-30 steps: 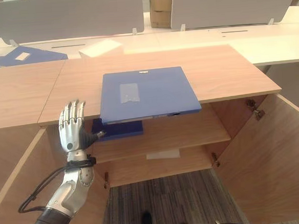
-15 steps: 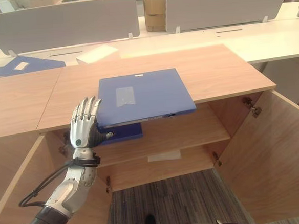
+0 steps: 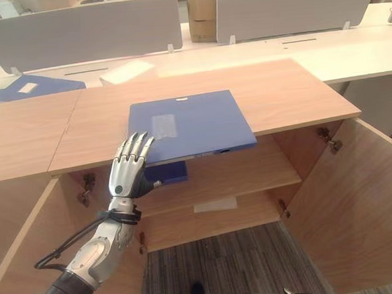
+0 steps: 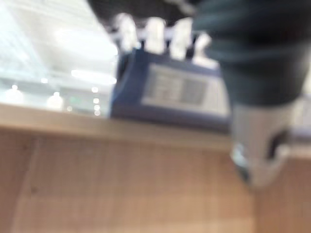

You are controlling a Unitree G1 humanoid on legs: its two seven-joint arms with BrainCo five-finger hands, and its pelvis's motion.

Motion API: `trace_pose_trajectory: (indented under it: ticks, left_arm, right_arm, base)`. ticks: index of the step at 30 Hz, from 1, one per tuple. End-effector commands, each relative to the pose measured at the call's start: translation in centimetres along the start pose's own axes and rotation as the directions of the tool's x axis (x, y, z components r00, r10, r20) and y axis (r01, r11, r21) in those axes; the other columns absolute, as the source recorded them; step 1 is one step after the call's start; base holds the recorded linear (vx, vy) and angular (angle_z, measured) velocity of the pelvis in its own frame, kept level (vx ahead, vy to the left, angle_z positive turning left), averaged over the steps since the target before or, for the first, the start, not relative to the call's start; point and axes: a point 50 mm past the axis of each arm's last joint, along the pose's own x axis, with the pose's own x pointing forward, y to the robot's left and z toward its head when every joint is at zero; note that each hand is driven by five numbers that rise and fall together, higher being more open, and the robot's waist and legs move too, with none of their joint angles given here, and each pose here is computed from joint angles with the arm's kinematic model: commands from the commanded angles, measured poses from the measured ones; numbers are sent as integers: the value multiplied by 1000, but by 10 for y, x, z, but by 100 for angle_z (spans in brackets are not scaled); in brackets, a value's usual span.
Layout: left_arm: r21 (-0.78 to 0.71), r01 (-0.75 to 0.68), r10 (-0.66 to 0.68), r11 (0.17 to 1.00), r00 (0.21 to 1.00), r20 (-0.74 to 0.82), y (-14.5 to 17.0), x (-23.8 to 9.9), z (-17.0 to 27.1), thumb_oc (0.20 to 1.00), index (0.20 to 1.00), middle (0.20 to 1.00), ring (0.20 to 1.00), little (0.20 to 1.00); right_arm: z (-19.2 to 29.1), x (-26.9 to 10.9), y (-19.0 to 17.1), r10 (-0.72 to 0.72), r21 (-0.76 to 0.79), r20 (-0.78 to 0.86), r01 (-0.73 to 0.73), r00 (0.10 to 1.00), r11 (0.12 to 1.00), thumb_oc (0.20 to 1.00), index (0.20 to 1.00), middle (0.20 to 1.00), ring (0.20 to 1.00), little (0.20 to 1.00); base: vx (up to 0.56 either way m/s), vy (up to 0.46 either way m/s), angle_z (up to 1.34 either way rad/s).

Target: Put the empty folder in the office cabinet

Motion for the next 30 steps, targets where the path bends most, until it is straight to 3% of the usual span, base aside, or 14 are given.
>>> trace_pose_trajectory:
  ticks: [1, 14, 30]
  left_arm:
    - [91, -159, 144, 983, 978, 153, 36, 30, 15, 1000, 1000, 1000, 1000, 1000]
    - [146, -189, 145, 971, 952, 270, 42, 50, 39, 1000, 1000, 1000, 1000, 1000]
    - [198, -126, 92, 972, 981, 170, 31, 58, 25, 1000, 1000, 1000, 1000, 1000]
  right_arm:
    - [15, -2, 5, -12, -41, 16, 13, 1000, 999, 1000, 1000, 1000, 1000, 1000]
    - [8, -2, -1, -30, -55, -4, 29, 1000, 998, 1000, 1000, 1000, 1000, 1000]
    - [7, -4, -6, -45, -64, -14, 44, 999, 997, 1000, 1000, 1000, 1000, 1000]
  base:
    - [4, 4, -7]
    - [6, -2, -6]
    - [-4, -1, -2]
